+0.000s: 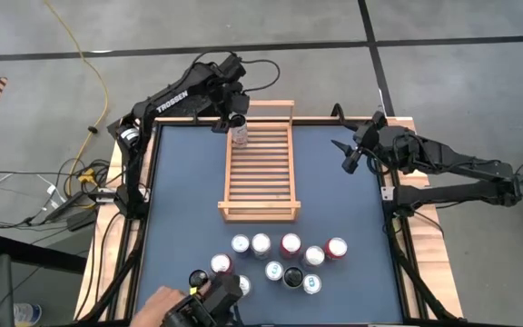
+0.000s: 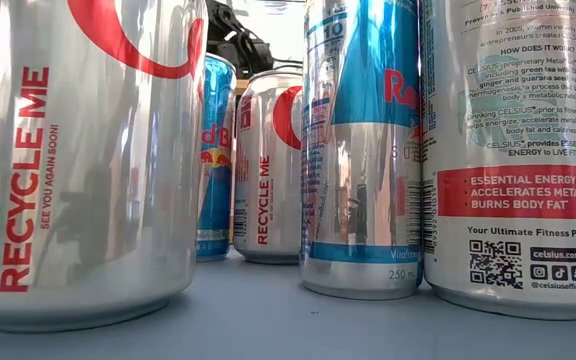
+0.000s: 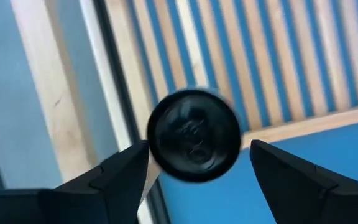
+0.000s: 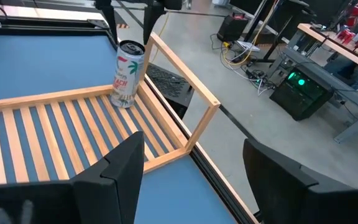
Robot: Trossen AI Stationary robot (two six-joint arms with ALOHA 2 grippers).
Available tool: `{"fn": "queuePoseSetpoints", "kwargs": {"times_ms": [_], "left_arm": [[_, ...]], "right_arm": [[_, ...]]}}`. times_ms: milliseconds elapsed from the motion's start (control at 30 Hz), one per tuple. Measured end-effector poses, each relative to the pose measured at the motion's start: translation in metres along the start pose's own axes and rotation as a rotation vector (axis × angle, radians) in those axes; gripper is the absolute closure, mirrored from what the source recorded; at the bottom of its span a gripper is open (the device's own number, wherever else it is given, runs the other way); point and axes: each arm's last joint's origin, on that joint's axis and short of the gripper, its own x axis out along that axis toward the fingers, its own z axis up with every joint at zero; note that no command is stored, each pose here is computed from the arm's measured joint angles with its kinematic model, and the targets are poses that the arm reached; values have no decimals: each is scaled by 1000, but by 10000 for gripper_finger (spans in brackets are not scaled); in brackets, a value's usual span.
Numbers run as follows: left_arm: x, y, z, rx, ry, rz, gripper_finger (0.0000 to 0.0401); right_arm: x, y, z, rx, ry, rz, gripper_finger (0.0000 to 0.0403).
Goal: Place canned beverage on shelf
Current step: Put the right white soda can on the shelf aligned with the other white soda can
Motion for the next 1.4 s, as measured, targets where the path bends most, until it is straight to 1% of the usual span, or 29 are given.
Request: {"fn": "queuePoseSetpoints", "kwargs": {"times_ms": [167,300,433,567,667,733,833,967,1067,1167,1267,1333,1400], "left_arm": [[-3,1,-1,-1,29,35,133],[-21,-1,-1,-3,31,87,133],[-59,-12,1,-20,-24,150,133],[-112,-37,6,-98,-161,197,133],[-150,-68,11,-148,-284,140,133],[-171,-93,15,-144,-352,84,133],[-196,-133,24,-104,-411,19,133],[-216,-186,41,-45,-470,-82,133],[-223,-223,52,-17,-447,-138,133],[-223,-258,59,-48,-382,-137,133],[-214,-292,65,-71,-340,-141,133],[-207,-314,69,-108,-317,-160,133],[-199,-334,73,-191,-329,-166,133]], "right_arm": [[0,0,0,6,-1,0,148],[5,3,0,1,11,4,148],[12,7,0,-14,38,11,148],[19,13,1,-13,34,59,148],[22,16,3,-9,21,95,148],[23,18,3,-15,25,103,148],[22,22,3,-25,27,120,148],[19,26,4,-11,18,147,148],[17,31,3,1,23,172,148],[14,35,1,3,39,196,148],[12,38,1,6,41,218,148],[11,40,1,11,38,228,148],[10,42,1,14,37,238,148]]}}
